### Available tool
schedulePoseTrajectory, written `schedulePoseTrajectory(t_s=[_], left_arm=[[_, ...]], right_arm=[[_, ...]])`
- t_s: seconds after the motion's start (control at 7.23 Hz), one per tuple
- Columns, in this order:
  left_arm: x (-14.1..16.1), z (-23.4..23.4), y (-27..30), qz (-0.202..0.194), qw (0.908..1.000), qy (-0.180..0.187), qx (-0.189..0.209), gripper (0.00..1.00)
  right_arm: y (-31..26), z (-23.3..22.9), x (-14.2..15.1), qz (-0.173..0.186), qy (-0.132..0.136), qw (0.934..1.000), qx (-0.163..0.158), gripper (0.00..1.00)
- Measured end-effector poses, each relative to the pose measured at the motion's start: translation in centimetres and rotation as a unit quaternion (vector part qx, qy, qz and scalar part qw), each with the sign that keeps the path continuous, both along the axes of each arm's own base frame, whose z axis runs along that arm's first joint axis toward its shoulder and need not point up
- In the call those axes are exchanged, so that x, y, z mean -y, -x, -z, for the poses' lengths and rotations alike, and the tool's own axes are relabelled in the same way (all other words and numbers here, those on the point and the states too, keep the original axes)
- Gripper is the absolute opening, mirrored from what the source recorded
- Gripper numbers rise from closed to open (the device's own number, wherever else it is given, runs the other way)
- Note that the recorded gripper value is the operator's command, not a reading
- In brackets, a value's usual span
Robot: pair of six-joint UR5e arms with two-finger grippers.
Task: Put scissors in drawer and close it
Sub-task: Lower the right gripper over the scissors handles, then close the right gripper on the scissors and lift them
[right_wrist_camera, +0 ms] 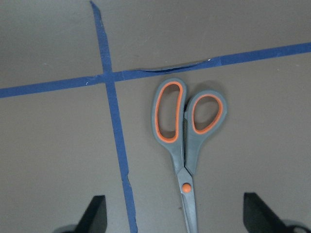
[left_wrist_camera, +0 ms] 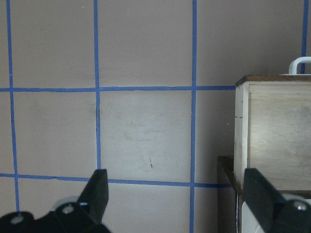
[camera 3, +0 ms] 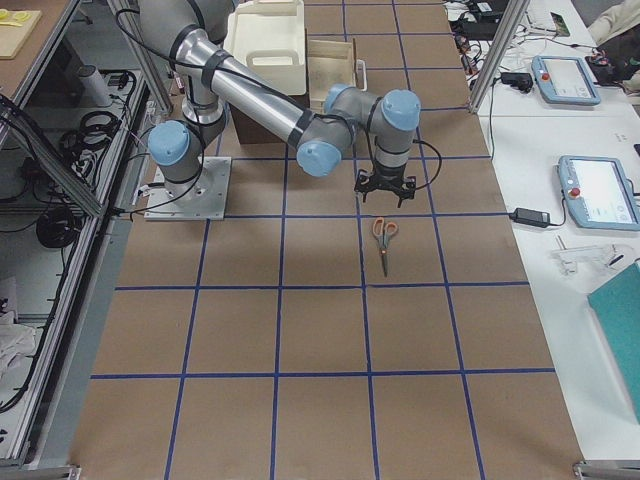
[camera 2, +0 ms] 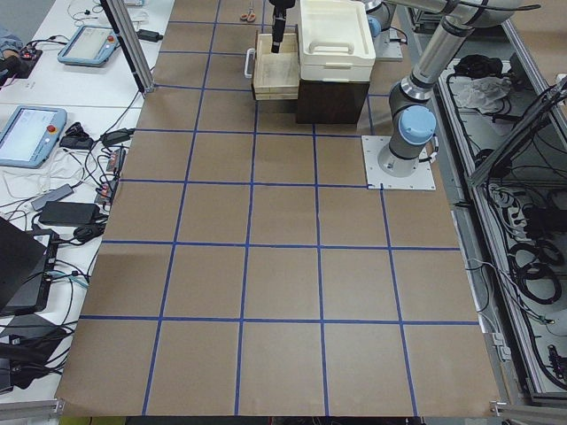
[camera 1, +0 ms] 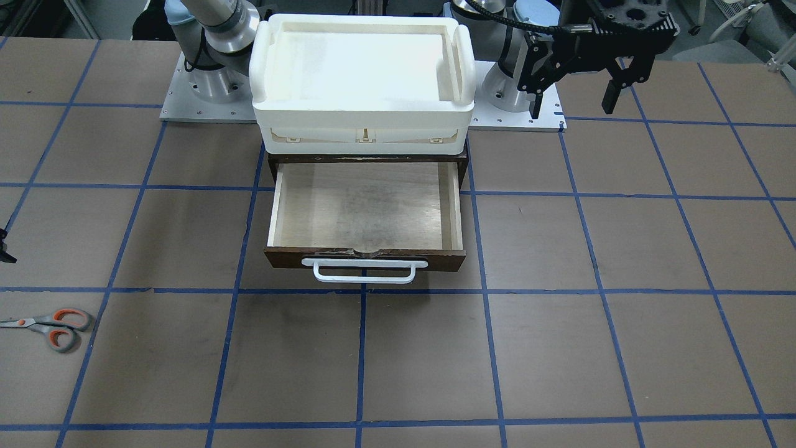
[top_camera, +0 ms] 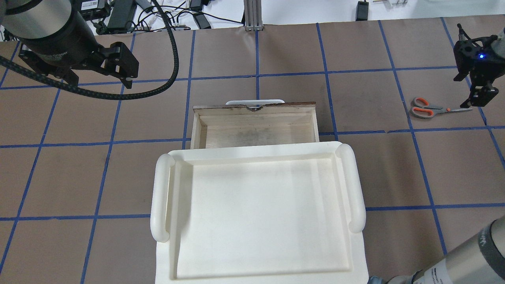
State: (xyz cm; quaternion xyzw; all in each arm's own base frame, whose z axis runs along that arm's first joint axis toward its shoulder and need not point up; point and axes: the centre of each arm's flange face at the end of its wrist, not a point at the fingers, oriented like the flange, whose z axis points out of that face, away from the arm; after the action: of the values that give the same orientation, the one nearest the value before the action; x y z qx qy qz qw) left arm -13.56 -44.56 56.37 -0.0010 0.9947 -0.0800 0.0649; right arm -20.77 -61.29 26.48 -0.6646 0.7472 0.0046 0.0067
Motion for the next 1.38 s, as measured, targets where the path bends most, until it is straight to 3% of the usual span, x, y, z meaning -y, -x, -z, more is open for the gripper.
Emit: schedulePoseTrajectory(t_s=[0.42, 0.97, 1.11, 1.25, 1.38], left_arm=[[0.0, 0.0, 0.0, 0.0, 1.0, 0.0, 0.0, 1.0], [0.0, 0.0, 0.0, 0.0, 1.0, 0.0, 0.0, 1.0], [0.0, 0.0, 0.0, 0.0, 1.0, 0.0, 0.0, 1.0], [0.0, 0.0, 0.0, 0.0, 1.0, 0.0, 0.0, 1.0], [0.0, 0.0, 0.0, 0.0, 1.0, 0.0, 0.001, 1.0]], right_arm=[[0.8, 4.9, 1.1, -0.019, -0.01, 0.9998, 0.004, 1.0], [1.2, 8.2, 1.7, -0.022, -0.017, 0.9996, 0.004, 0.97], [1.2, 8.9, 1.8, -0.022, -0.02, 0.9995, 0.005, 0.86], [1.3, 9.4, 1.8, -0.022, -0.024, 0.9995, 0.006, 0.6], [1.3, 9.6, 1.9, -0.022, -0.025, 0.9994, 0.005, 0.19]])
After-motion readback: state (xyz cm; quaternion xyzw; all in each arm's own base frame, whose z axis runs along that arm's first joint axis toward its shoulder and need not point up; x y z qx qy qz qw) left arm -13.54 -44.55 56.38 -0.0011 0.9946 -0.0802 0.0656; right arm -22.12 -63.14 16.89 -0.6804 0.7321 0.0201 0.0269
